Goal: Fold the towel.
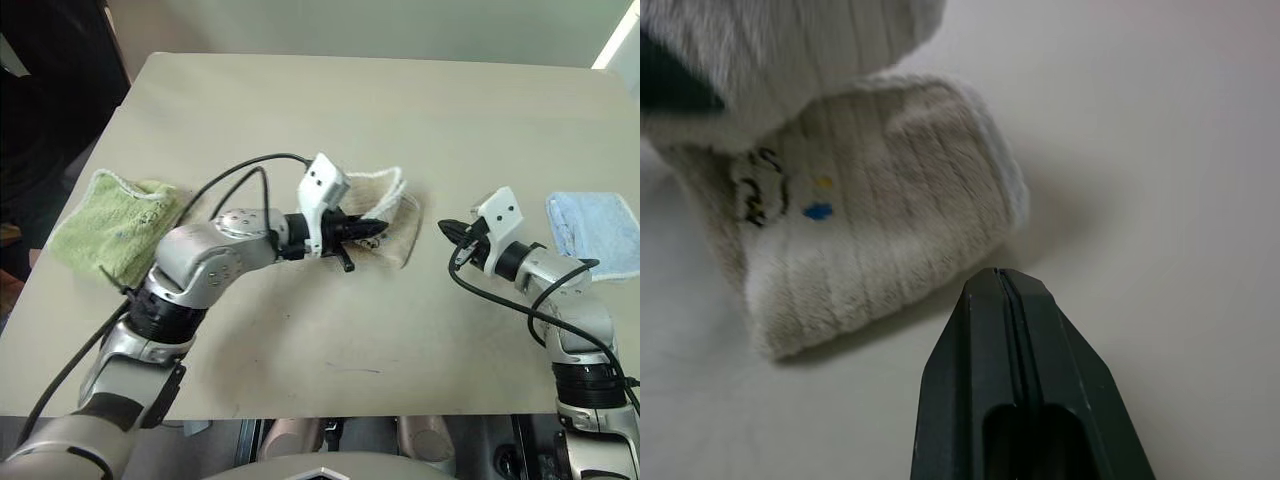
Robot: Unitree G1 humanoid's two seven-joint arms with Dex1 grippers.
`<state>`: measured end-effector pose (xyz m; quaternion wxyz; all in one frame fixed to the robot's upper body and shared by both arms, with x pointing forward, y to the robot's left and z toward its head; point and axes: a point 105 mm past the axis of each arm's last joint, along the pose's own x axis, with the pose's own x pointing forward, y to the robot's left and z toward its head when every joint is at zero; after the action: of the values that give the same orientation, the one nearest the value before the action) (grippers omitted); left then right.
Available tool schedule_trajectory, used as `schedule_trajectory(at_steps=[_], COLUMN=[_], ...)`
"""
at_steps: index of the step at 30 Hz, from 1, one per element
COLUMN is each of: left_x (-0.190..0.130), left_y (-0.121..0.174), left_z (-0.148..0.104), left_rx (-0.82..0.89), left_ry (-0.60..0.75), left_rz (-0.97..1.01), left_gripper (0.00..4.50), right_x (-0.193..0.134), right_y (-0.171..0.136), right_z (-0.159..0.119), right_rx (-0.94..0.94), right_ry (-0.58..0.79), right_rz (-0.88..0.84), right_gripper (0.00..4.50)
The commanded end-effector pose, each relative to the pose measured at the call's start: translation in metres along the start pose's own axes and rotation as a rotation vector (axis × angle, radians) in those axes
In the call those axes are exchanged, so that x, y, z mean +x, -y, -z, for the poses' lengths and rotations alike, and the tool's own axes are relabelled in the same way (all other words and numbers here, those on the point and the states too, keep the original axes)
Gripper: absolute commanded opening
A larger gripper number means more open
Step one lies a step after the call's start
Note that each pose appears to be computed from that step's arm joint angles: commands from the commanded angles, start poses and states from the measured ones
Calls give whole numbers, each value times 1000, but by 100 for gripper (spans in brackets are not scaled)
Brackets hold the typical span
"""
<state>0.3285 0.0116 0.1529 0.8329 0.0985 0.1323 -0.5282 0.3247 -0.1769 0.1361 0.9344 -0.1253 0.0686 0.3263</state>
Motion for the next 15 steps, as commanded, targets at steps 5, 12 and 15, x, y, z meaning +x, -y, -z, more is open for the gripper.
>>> schedule_trajectory(at_steps=[5, 12, 15], left_x=[10, -12, -27], left_y=[8, 6, -10], left_z=[-12, -39, -49], left_rx=[30, -78, -60], left_ry=[55, 229, 299], left_rz=[74, 113, 28], left_gripper=[114, 370, 446], right_x=[-14, -14, -11], right_y=[6, 10, 13], right_z=[-13, -17, -25], right_rx=[-28, -41, -56], right_ry=[49, 57, 79], right_rz=[70, 88, 93], right_gripper=[0, 0, 0])
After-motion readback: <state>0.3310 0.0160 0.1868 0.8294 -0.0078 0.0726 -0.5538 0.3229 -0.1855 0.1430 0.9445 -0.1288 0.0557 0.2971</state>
